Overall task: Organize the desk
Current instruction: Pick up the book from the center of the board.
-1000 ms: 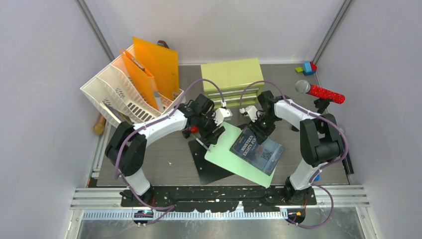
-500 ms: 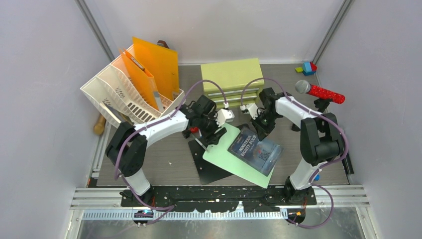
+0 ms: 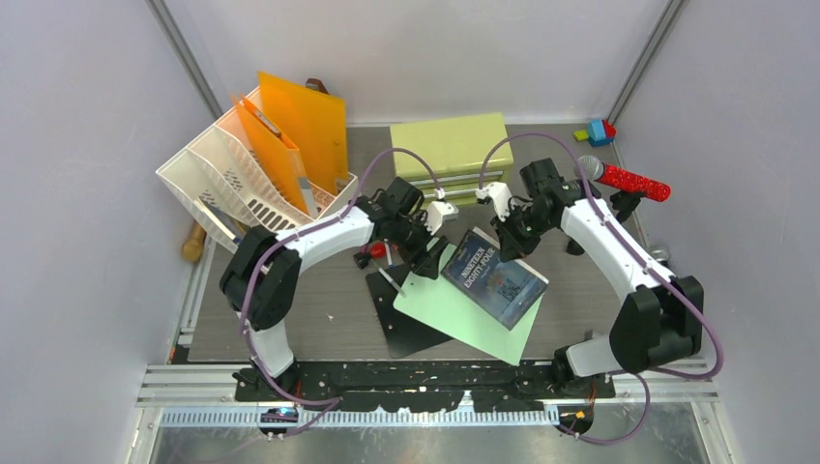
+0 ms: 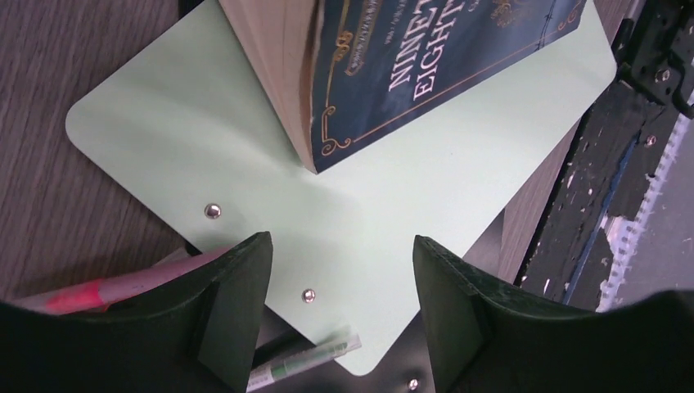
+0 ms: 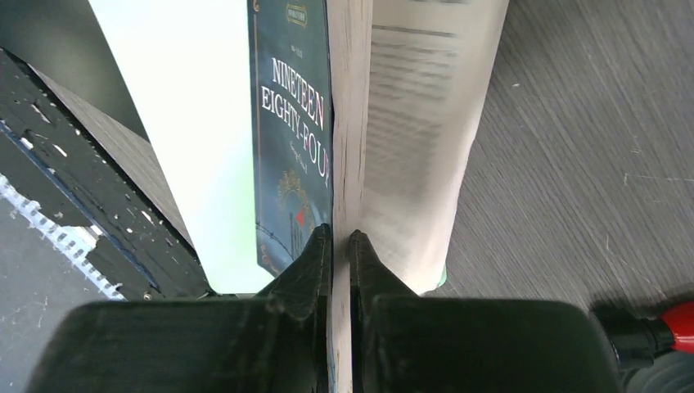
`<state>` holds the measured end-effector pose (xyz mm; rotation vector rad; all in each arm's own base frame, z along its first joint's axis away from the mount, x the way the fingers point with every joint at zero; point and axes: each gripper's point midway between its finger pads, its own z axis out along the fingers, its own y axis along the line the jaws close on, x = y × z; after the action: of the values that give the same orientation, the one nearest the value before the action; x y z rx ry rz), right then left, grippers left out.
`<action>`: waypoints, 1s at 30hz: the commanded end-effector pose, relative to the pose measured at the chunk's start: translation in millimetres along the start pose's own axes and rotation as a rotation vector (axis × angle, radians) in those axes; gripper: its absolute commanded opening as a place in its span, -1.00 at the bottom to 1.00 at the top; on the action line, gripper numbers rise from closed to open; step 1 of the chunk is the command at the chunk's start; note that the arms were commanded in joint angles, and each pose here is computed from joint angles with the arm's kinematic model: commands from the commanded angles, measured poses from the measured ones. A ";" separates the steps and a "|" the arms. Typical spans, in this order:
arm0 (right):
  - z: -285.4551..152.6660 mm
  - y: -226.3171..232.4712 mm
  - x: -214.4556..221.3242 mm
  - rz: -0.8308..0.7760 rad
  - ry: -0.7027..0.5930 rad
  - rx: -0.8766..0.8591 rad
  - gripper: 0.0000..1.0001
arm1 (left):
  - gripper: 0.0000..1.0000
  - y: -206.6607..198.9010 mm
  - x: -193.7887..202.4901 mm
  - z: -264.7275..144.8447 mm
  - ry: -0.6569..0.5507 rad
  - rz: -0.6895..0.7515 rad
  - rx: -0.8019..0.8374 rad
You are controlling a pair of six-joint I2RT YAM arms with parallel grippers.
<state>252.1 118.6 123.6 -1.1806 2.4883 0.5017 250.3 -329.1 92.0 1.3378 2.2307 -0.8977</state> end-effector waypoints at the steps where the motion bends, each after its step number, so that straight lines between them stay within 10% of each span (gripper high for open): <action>1: -28.4 21.6 -23.2 -0.012 -0.136 -0.020 -0.99 | 0.32 -7.3 -24.2 10.8 -0.107 -0.043 0.093; 30: -47.9 38.5 -27.6 0.026 -0.265 0.014 -0.99 | 0.51 8.0 -37.1 33.0 -0.219 -0.373 0.313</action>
<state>224.6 126.0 168.5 -1.0332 2.3700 0.5586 270.5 -367.6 75.6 0.9345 2.3050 -1.4063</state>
